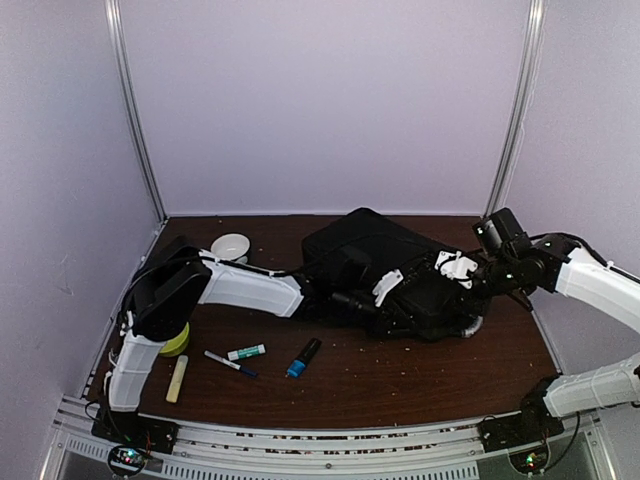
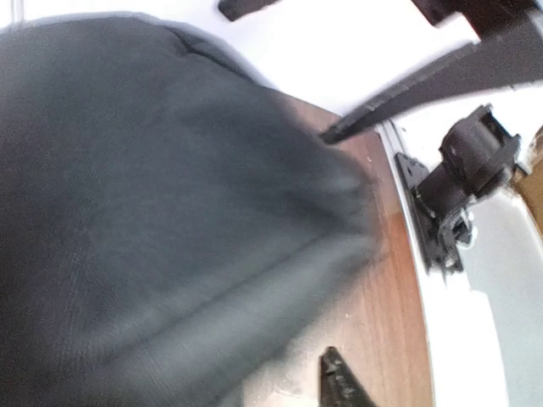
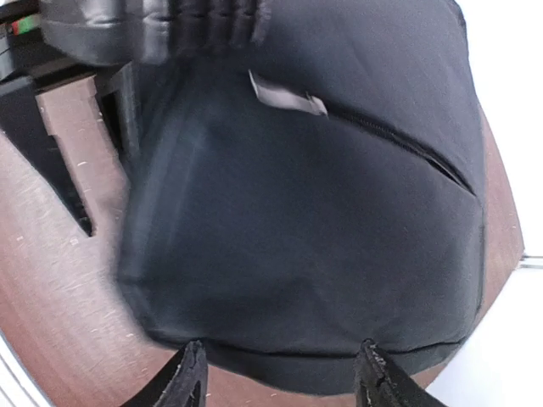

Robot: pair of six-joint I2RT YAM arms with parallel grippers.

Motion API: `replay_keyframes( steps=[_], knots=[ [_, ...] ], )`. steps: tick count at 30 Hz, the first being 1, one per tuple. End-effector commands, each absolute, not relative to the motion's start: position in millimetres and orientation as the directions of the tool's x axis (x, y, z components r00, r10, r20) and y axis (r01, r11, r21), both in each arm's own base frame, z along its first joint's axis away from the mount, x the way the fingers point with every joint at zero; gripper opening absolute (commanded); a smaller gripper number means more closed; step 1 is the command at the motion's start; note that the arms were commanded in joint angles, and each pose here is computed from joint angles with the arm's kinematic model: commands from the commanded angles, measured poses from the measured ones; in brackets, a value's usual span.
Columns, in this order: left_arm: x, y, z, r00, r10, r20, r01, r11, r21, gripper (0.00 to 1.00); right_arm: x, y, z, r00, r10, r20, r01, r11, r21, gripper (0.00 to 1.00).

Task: Pack the student bag
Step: Rotate the student bag at the center of the board.

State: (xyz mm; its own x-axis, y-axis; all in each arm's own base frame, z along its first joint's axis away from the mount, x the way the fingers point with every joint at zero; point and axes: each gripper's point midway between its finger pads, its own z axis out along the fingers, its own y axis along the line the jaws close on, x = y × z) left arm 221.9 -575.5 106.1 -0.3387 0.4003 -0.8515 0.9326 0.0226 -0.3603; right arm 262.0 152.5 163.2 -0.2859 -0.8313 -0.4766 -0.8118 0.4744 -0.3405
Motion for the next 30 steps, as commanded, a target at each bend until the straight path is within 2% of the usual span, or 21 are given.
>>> replay_keyframes(
  steps=[1,4,8,11,15,17,20,22,26,30],
  knots=[
    [200,-556,139,-0.262,0.391,-0.882,0.953,-0.039,-0.300,0.45,234,150,147,-0.346,-0.823,-0.449,-0.848,0.480,-0.226,0.59],
    [183,-517,131,-0.214,0.488,-0.846,0.966,-0.025,-0.259,0.51,222,147,143,-0.357,-0.834,-0.421,-0.864,0.467,-0.191,0.60],
    [183,-478,122,-0.184,0.561,-0.807,0.981,0.052,-0.187,0.51,194,160,143,-0.304,-0.848,-0.435,-0.914,0.388,-0.118,0.54],
    [201,-463,120,-0.224,0.538,-0.813,0.975,0.131,-0.182,0.48,175,181,135,-0.257,-0.866,-0.428,-0.949,0.309,-0.056,0.49],
    [232,-452,122,-0.317,0.446,-0.837,0.940,0.265,-0.215,0.45,170,210,122,-0.308,-0.860,-0.407,-0.951,0.293,0.100,0.44],
    [248,-445,125,-0.345,0.402,-0.848,0.914,0.350,-0.206,0.45,182,222,117,-0.335,-0.848,-0.411,-0.941,0.320,0.106,0.43],
    [265,-436,131,-0.364,0.364,-0.857,0.879,0.440,-0.186,0.46,205,234,113,-0.388,-0.811,-0.438,-0.915,0.397,0.075,0.46],
    [269,-433,135,-0.367,0.350,-0.862,0.864,0.472,-0.176,0.47,216,241,112,-0.430,-0.774,-0.466,-0.890,0.450,0.074,0.52],
    [275,-424,138,-0.377,0.323,-0.868,0.835,0.523,-0.168,0.48,233,251,112,-0.525,-0.686,-0.504,-0.823,0.559,0.096,0.55],
    [276,-416,138,-0.390,0.308,-0.868,0.815,0.555,-0.169,0.48,239,255,98,-0.615,-0.627,-0.478,-0.759,0.635,0.143,0.54]
  ],
)
